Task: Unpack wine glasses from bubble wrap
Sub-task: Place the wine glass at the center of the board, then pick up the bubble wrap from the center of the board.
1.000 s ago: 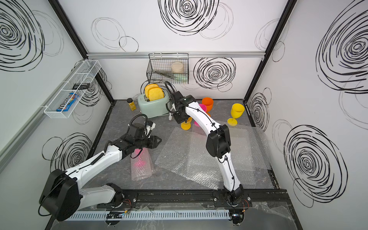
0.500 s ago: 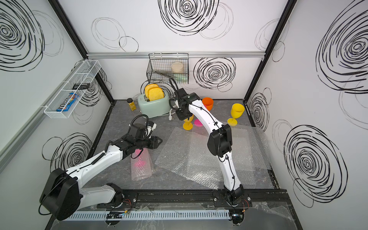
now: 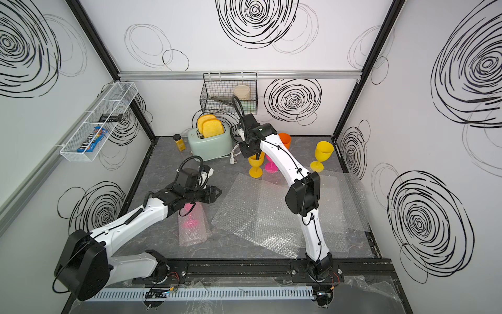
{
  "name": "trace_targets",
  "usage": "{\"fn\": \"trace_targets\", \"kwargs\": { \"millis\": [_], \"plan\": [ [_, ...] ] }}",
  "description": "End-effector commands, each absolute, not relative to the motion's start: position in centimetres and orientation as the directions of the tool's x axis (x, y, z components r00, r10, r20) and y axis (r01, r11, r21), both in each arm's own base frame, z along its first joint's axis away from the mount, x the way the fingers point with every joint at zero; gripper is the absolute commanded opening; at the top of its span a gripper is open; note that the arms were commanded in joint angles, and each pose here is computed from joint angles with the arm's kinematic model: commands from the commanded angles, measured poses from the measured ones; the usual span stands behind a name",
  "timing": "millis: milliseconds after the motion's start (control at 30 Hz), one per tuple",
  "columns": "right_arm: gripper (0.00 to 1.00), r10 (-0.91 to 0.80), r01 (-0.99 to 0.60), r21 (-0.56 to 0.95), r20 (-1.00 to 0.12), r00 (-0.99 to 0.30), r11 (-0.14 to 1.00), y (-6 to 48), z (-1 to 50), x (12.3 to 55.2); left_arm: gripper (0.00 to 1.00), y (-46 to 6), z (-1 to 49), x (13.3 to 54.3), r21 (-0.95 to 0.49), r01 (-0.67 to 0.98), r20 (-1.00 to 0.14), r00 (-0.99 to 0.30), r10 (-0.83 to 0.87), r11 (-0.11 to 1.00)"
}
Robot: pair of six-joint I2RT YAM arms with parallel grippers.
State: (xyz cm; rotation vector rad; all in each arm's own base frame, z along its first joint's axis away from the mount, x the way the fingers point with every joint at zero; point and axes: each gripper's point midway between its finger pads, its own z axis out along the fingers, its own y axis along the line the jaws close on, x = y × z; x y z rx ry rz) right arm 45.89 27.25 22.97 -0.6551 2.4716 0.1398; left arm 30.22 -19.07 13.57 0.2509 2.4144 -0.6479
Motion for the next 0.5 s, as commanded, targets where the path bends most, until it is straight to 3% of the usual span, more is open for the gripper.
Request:
{"fn": "trace_targets", "kwargs": {
  "millis": [0, 233, 367, 467],
  "plan": [
    [0.41, -0.355, -0.470, -0.019, -0.682, -0.639, 0.882, 26.5, 29.4, 44.8, 0.52, -19.1, 15.7, 31.3, -0.389, 0.319, -0.651, -0.759, -0.013, 0.864],
    [0.46, -0.235, -0.481, 0.096, -0.779, -0.581, 0.872, 25.4, 32.1, 40.6, 0.53, -18.4, 16.4, 31.6, -0.381, 0.300, -0.665, -0.746, -0.034, 0.875],
    [0.51, -0.119, -0.595, 0.221, -0.870, -0.478, 0.772, 26.2, 33.0, 36.1, 0.57, -17.8, 16.8, 32.0, -0.377, 0.279, -0.667, -0.744, -0.050, 0.883],
    [0.56, -0.003, -0.631, 0.336, -0.882, -0.472, 0.700, 25.8, 32.6, 32.8, 0.62, -17.2, 16.9, 32.2, -0.368, 0.255, -0.664, -0.745, -0.061, 0.894]
  ]
}}
